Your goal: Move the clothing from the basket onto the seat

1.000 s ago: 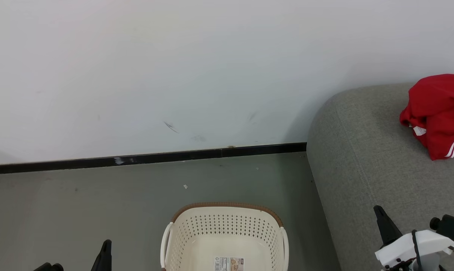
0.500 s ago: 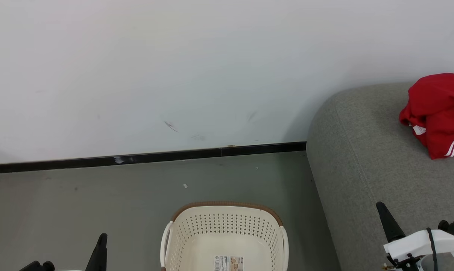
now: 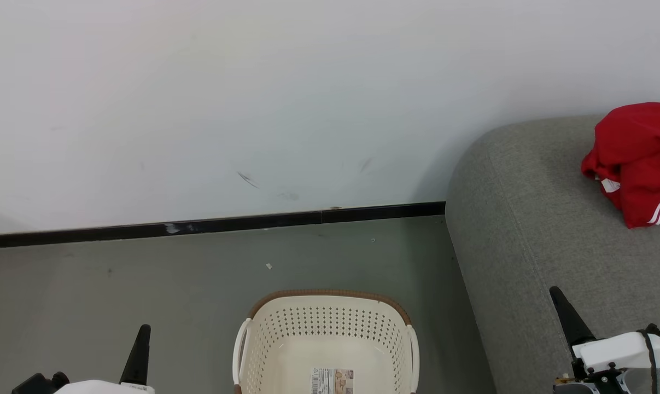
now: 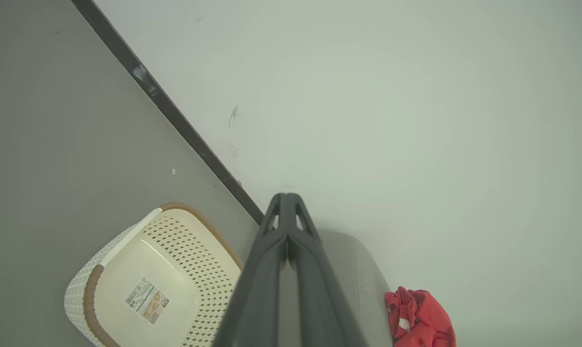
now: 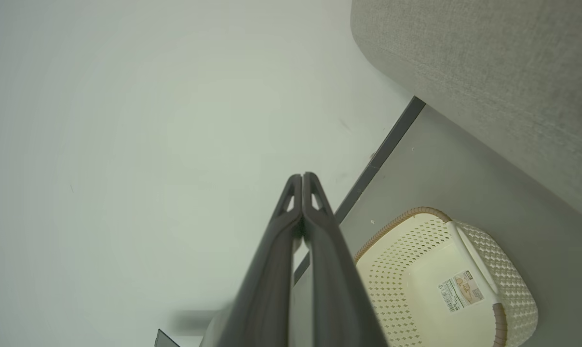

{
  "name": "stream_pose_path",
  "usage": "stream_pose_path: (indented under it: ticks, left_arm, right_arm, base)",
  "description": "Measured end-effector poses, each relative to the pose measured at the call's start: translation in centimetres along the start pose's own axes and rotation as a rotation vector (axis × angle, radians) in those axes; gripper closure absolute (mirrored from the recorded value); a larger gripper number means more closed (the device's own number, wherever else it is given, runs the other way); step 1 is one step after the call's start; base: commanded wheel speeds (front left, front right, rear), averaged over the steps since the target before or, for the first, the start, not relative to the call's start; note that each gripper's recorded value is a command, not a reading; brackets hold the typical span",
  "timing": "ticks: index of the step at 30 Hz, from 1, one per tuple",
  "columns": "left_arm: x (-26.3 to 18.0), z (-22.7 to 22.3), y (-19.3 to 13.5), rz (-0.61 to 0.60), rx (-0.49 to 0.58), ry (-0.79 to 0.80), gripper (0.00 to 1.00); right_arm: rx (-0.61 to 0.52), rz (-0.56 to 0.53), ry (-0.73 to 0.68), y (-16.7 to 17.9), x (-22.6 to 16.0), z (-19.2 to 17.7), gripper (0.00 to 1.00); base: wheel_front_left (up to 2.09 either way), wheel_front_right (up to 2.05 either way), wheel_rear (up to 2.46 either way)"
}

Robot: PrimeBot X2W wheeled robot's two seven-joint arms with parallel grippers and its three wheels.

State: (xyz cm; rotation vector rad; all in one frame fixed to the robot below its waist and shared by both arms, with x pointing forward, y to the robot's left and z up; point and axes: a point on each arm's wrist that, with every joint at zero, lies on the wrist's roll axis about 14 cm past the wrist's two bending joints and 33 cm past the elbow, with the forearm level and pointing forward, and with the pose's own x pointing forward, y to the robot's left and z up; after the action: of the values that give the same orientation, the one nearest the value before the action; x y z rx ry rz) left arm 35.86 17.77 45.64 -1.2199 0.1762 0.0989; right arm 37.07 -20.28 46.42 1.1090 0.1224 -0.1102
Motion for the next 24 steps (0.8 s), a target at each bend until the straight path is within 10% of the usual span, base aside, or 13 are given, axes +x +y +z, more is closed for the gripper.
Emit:
stream_pose_path:
  ticks: [24]
  left_arm:
    - [1.1, 1.4, -1.7, -0.081, -0.295, -0.006, 1.00]
  right_arm:
    - [0.398, 0.049, -0.011, 0.8, 0.2, 0.8, 1.00]
  base:
    - [0.00, 0.00, 0.00]
